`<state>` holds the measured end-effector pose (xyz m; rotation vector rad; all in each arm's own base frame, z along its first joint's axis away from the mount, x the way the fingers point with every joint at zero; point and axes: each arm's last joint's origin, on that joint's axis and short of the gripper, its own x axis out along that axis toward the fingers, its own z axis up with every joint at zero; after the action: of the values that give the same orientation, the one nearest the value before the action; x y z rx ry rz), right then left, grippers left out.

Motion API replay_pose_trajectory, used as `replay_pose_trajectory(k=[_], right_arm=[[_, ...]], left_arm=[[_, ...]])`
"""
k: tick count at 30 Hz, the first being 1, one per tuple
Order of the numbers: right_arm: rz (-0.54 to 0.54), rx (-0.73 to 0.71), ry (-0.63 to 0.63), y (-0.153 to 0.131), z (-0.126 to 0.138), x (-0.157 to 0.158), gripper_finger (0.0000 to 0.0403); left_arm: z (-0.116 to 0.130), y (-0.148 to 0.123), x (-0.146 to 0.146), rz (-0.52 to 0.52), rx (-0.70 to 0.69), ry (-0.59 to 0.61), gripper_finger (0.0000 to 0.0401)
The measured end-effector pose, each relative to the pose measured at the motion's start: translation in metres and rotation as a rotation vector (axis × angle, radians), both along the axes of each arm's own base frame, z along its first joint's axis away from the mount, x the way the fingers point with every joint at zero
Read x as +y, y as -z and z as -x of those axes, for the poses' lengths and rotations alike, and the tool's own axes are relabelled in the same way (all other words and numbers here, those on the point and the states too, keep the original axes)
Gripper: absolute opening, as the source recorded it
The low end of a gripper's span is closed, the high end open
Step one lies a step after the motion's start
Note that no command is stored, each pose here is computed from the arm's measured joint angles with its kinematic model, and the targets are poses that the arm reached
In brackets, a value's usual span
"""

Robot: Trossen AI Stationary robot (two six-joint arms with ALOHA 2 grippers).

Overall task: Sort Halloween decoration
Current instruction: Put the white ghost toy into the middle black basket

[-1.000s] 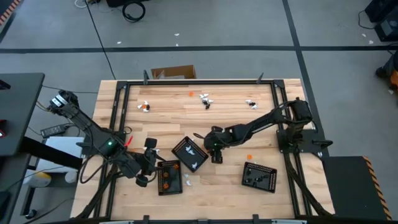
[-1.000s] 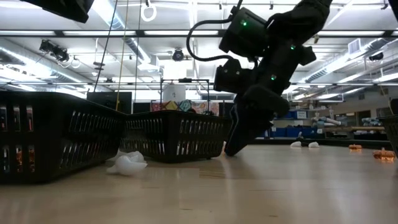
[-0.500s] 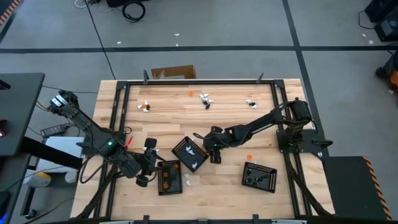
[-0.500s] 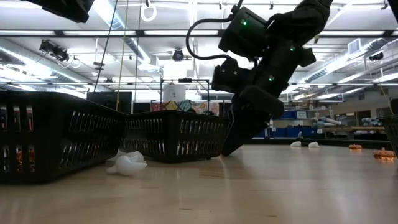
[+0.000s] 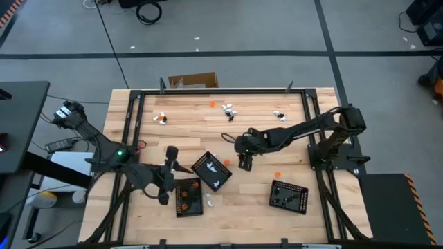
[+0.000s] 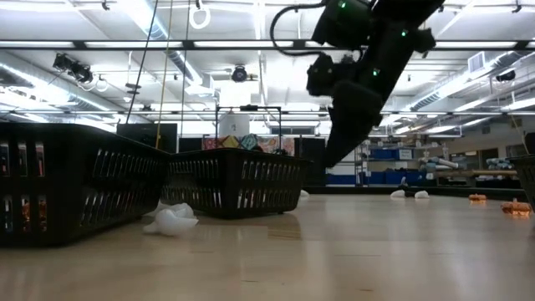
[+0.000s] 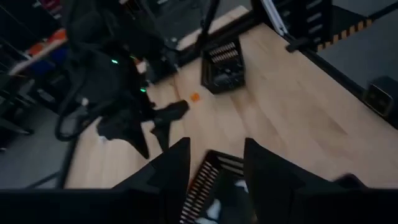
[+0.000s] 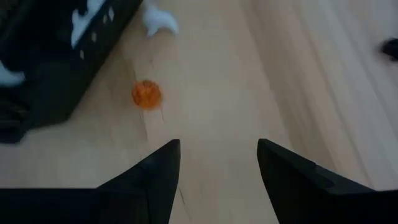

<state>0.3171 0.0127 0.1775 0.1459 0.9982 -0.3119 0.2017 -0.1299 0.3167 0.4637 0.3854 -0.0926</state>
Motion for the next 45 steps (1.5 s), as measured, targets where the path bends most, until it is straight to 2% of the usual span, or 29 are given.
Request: replay_pose_trajectory(k=[3,6,10,14,19,27,33,36,40,45], right_arm=[[0.015,-0.046,0.063,-0.01,0.003,0.001,0.0219],[0.059,-0.07,0.117,-0.016,0.005,0.001,0.0219],[0.064,-0.061,0.11,-0.023,0.01,-0.009,0.0219],[0.028,-0.013,0.124,-0.025,0.016,-0.034,0.0219],[0.051,-0.017,0.145,-0.028,0.019,-0.06,0.0219],[0.073,-0.035,0.213,-0.03,0.022,-0.085,0.0219],[0.097,-0.158,0.238,-0.038,0.016,-0.101,0.0219],[0.098,-0.183,0.278,-0.039,0.018,-0.111,0.0219],[0.058,-0.185,0.317,-0.035,0.018,-0.126,0.022],[0.046,-0.097,0.243,-0.018,-0.006,-0.143,0.022]], left_arm=[[-0.002,-0.012,0.003,-0.016,-0.029,-0.001,0.0155],[-0.002,-0.01,0.005,-0.043,-0.017,0.0,0.0155],[-0.002,0.016,0.005,-0.054,0.034,0.037,0.0155],[-0.004,0.043,0.008,-0.029,0.045,0.071,0.0155],[-0.004,0.065,0.021,0.0,0.066,0.057,0.0155],[0.022,0.071,0.04,0.081,0.027,0.036,0.0155],[0.036,0.071,0.049,0.099,-0.016,0.016,0.0155],[0.039,0.078,0.052,0.079,-0.012,-0.014,0.0155],[0.04,0.086,0.057,0.002,-0.007,-0.08,0.0155],[0.033,0.083,0.073,-0.088,-0.041,-0.18,0.0155]])
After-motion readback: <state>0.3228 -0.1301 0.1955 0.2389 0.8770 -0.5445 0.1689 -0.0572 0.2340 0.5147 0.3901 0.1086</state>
